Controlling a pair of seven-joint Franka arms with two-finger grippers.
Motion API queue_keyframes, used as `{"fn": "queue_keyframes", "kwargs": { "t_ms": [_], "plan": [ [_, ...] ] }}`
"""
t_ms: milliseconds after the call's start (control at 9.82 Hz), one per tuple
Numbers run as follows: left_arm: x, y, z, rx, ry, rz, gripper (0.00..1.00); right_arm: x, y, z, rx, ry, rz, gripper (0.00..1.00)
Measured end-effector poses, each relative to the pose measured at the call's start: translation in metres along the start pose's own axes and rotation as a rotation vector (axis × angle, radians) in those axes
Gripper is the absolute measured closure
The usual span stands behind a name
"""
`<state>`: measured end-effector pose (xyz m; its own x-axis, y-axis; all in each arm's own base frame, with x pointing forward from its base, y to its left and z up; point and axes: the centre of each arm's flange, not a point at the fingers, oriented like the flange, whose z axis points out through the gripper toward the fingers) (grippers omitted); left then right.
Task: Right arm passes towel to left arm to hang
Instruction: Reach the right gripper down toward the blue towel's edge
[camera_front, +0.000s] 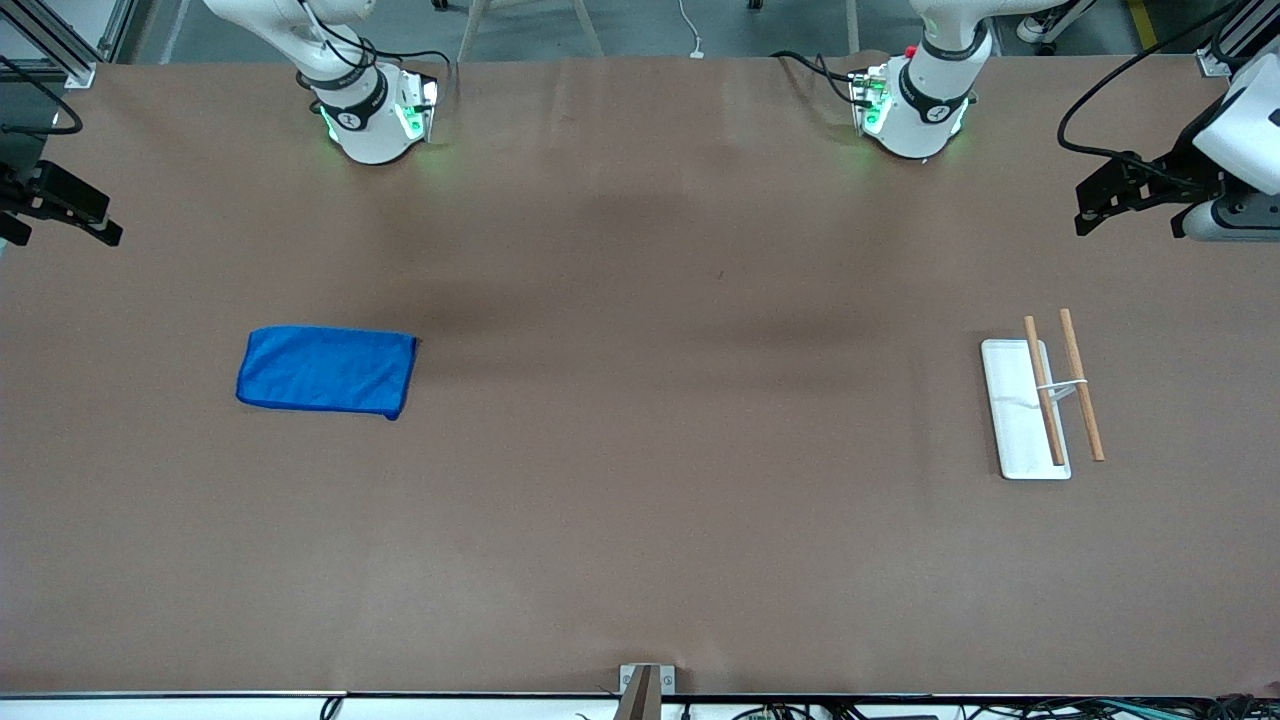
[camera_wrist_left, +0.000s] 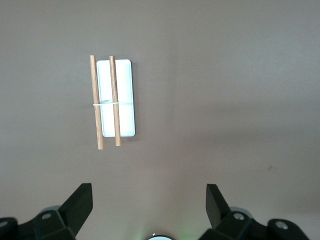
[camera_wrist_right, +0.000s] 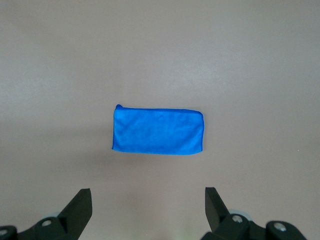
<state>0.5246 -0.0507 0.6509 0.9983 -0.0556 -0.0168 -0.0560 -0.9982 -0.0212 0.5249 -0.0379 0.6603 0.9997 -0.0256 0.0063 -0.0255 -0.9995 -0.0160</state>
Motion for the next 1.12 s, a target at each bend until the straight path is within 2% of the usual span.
{"fn": "queue_keyframes", "kwargs": {
  "t_ms": [611,814,1120],
  "plan": [
    [0.0,-0.001,0.0,0.0,0.0,0.0,0.0,0.003,0.01,0.011,0.0,-0.016,0.019,0.0],
    [0.001,-0.001,0.001,0.0,-0.003,0.0,0.0,0.012,0.023,0.047,0.0,-0.029,0.041,0.0],
    [0.002,-0.002,0.003,-0.001,-0.006,0.0,0.0,0.022,0.047,0.143,-0.002,-0.022,0.081,0.0]
  ]
}}
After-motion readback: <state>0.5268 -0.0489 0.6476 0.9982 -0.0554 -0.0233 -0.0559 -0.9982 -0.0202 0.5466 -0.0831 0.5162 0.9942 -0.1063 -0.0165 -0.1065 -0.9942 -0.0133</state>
